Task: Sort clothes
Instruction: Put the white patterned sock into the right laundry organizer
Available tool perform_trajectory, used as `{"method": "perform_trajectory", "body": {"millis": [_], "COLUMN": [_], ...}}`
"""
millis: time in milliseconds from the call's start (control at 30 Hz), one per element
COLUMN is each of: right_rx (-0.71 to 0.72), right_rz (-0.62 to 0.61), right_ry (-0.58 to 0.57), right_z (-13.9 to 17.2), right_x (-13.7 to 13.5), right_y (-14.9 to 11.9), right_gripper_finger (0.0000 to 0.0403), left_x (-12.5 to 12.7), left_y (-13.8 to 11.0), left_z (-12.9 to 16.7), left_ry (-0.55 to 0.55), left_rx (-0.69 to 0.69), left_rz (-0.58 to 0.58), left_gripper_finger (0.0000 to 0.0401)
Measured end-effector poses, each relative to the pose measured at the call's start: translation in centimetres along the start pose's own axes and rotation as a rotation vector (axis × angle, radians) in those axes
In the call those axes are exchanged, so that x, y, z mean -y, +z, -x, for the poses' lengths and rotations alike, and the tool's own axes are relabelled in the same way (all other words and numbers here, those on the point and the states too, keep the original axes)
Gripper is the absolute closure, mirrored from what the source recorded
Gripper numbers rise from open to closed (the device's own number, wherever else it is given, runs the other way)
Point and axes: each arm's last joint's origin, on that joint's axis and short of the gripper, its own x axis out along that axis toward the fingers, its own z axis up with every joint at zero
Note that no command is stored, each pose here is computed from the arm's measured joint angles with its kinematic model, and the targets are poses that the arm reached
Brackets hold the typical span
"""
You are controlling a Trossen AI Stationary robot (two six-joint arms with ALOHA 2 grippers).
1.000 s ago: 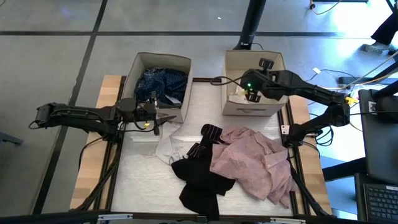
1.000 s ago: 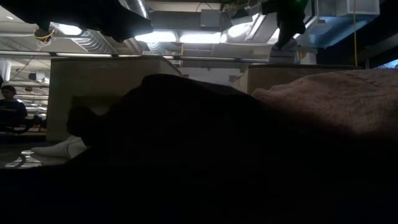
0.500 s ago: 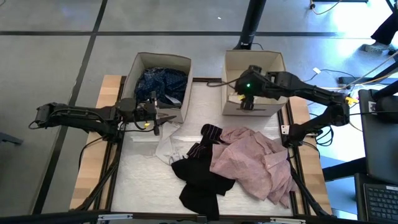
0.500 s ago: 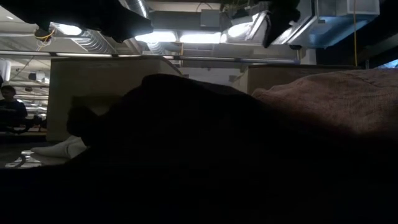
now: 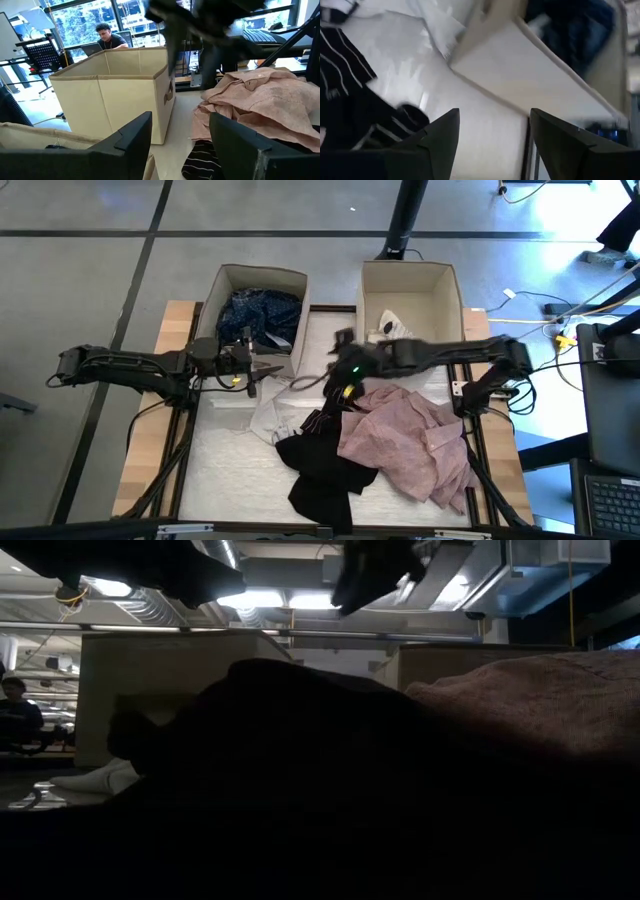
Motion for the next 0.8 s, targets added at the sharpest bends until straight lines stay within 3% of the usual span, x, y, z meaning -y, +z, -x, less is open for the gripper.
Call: {"method": "perform_trajectory", "body": {"millis": [367,567,800], "right_rx": [0.223,0.362,0.393], "right_rz": [0.093,0.055,-0.020], "right_ry": [0.171,0.205,0.316], "right_z": [-8.2,-11.4,-14.0], "right_x": [-6.1,-9.0,-11.3], "right_y": [3.7,5.2,5.1], "right_gripper_finger": [0.0159,0.0159,0.0159], "left_x": [0.0,-0.1,0.0], "left_y": [-0.1,-0.1,-0.1], "left_z": [0.0,0.0,0.0], "left_ry": [0.004,0.021,0.020], "left_rx": [-0.012,-0.010,-0.014], "left_rz": [-0.007,-0.007,-0.008], "left_gripper_finger": [0.0213,0.0213,0.0213]}}
